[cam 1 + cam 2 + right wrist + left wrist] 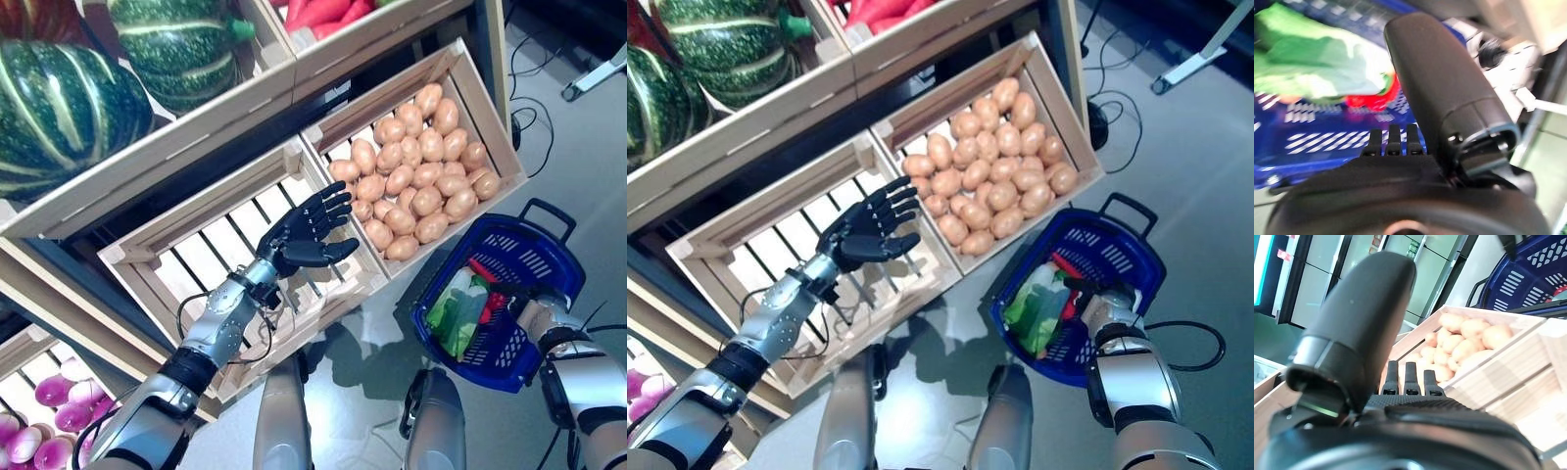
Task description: Put vegetables into the basket
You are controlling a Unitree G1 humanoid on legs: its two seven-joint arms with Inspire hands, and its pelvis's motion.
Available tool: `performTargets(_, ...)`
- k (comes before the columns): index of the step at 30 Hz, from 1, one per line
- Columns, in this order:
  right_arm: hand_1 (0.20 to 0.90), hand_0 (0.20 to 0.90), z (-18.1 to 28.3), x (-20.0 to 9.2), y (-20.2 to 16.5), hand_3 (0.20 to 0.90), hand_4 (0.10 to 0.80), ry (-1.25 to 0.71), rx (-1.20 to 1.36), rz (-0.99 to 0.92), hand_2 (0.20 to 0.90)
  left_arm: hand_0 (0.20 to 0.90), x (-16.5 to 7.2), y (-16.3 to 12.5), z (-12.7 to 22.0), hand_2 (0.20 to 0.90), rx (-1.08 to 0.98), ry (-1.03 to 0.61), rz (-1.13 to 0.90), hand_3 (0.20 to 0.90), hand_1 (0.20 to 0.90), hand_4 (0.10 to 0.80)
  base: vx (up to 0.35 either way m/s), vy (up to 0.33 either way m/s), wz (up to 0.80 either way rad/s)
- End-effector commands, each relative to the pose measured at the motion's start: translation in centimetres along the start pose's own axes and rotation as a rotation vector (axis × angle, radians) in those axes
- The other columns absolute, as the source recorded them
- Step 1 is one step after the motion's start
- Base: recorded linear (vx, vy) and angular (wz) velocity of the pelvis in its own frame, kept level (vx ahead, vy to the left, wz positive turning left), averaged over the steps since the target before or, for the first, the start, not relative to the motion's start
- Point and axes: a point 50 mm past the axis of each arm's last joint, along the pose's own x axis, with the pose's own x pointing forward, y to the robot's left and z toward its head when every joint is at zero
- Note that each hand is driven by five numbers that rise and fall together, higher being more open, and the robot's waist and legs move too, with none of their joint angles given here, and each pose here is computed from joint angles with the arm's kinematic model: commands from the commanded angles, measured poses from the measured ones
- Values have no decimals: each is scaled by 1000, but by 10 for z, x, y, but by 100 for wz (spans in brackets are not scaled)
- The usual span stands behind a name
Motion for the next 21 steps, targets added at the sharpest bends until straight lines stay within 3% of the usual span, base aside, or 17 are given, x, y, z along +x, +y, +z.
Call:
performTargets(1,900,900,-13,-3,3,900,800,-120,-26,-28,900,900,-1,-2,-2,900,-7,-54,5,900,900,800,96,-14,-4)
performTargets(7,900,900,-50,-39,53,900,800,-209,34,135,900,900,-26,-3,-39,900,-99,32,114,900,900,800,148,11,-9)
performTargets(13,900,900,-81,-96,63,900,800,-393,-21,349,900,900,-72,-14,-74,900,-191,83,234,900,900,800,122,31,-21)
performTargets(21,900,900,-90,-126,72,900,800,-498,-95,575,900,900,-88,-25,-92,900,-217,109,287,900,900,800,21,6,-10)
